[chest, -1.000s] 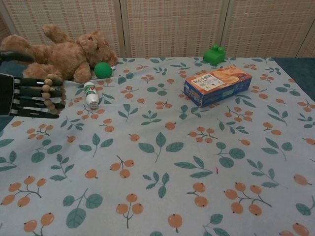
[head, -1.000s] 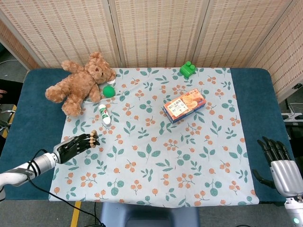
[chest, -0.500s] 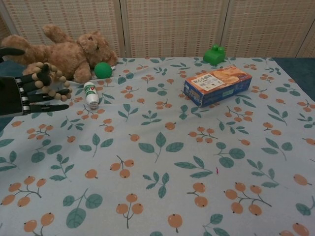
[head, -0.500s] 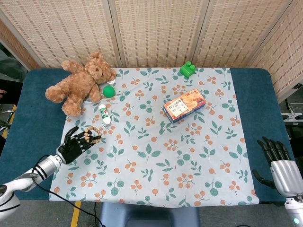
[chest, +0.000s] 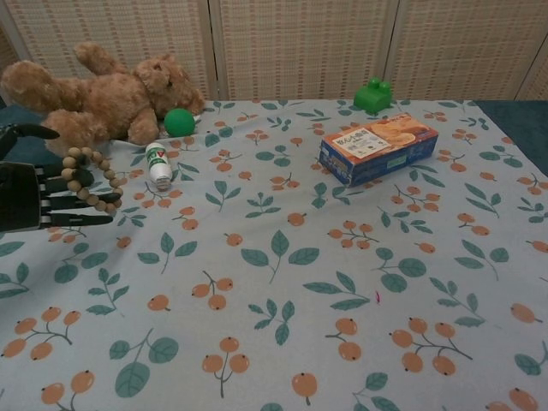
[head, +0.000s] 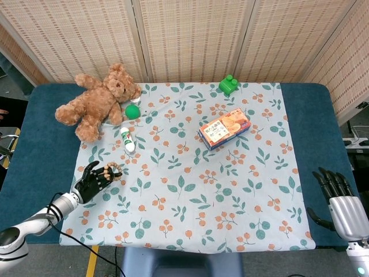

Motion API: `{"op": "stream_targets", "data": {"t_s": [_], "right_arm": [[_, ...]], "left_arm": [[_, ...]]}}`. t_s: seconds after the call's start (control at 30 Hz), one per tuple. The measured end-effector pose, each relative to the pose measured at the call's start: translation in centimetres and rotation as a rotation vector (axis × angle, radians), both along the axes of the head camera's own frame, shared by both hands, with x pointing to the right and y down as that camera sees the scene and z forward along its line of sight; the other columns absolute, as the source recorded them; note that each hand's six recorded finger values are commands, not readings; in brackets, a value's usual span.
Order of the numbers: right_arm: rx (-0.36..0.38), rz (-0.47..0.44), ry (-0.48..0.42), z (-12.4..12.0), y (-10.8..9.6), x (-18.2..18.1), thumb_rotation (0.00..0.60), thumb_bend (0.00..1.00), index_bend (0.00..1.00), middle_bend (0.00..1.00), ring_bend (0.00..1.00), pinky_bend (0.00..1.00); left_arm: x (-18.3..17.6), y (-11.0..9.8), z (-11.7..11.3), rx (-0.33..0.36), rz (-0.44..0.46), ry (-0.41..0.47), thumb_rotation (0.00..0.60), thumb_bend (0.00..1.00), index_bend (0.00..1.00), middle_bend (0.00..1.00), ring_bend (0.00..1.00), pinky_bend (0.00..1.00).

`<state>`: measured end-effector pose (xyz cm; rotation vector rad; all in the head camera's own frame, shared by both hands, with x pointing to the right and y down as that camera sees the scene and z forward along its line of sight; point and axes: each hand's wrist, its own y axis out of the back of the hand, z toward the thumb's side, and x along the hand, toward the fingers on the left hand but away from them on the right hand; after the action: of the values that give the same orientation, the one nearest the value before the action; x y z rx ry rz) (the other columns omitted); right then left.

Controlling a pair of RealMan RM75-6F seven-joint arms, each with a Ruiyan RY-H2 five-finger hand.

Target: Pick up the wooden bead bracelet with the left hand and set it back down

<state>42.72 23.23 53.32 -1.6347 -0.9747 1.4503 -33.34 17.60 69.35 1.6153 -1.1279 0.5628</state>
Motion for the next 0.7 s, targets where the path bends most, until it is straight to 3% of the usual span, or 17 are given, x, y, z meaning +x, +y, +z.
{"op": "stream_targets", "data": {"t_s": [0.37,0.57,0.7], "right_arm": [[-0.001,0.002,0.004,0.1,0.0,0.0,0.54,0.24,0.0,0.0,0.0,0.0],[0.0,0.002,0.002,0.0,0.0,0.1,0.54,0.24,0.0,0.0,0.0,0.0],[0.001,0.003,0.002,0.0,0.0,0.1,0.54,0.24,0.0,0.0,0.0,0.0]], "left_arm": [[0.6,0.4,0.0,0.0,0.046,-0.014,0.12,0.53,0.55,0.62,0.21,0.0],[1.0,0.7,0.1,0.01,0.084,-0.014,0.176,0.54,0.53,0.61,0.21,0.0],[1.2,0.7,0.0,0.01,0.085,-0.001,0.143,0.61,0.52,0.59,0.21,0.0]]}}
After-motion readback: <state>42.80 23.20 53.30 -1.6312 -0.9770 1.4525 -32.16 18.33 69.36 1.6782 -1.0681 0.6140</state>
